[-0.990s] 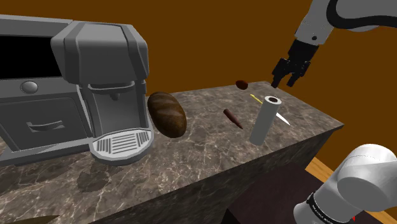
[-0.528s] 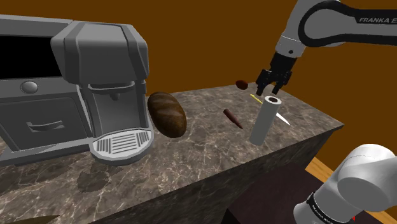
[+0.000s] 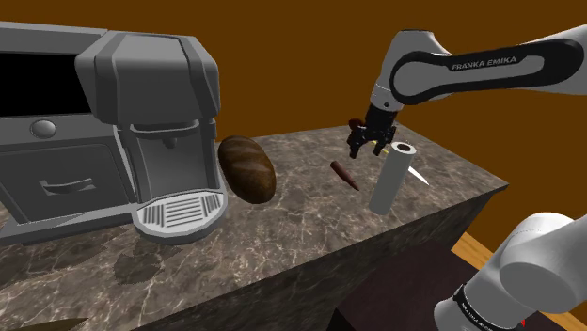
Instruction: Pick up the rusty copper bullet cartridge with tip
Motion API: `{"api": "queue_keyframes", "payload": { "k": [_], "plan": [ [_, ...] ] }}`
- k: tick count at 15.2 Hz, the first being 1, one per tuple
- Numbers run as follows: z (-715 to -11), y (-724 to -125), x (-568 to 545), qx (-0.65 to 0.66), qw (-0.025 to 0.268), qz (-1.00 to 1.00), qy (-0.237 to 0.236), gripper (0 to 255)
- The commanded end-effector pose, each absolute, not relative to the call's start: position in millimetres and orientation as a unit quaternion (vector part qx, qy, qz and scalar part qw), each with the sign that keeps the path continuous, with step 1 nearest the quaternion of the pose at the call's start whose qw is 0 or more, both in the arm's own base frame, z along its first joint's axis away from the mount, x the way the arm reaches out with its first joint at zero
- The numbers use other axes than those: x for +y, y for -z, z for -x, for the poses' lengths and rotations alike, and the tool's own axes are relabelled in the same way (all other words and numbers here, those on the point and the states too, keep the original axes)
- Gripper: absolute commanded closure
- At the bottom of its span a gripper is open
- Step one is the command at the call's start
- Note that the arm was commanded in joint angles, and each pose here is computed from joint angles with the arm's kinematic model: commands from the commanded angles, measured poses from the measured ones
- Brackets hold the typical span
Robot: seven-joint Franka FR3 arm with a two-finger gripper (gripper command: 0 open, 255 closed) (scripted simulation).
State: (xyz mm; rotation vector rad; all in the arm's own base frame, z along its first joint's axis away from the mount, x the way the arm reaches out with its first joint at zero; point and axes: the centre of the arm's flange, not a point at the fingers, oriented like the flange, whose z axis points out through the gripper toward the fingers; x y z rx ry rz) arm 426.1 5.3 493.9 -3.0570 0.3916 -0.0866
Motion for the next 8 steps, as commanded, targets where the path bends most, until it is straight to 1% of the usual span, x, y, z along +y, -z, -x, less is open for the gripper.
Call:
{"api": "queue_keyframes", "payload": {
  "k": [1,4,8],
  "plan": [
    [-441.4,-469.7,11.2,0.13,0.028,0.991,0.026,0],
    [-463.8,-440.0,17.7,0.134,0.026,0.99,0.022,0],
    [-463.8,-418.9,17.7,0.134,0.026,0.99,0.022,0]
  ]
}}
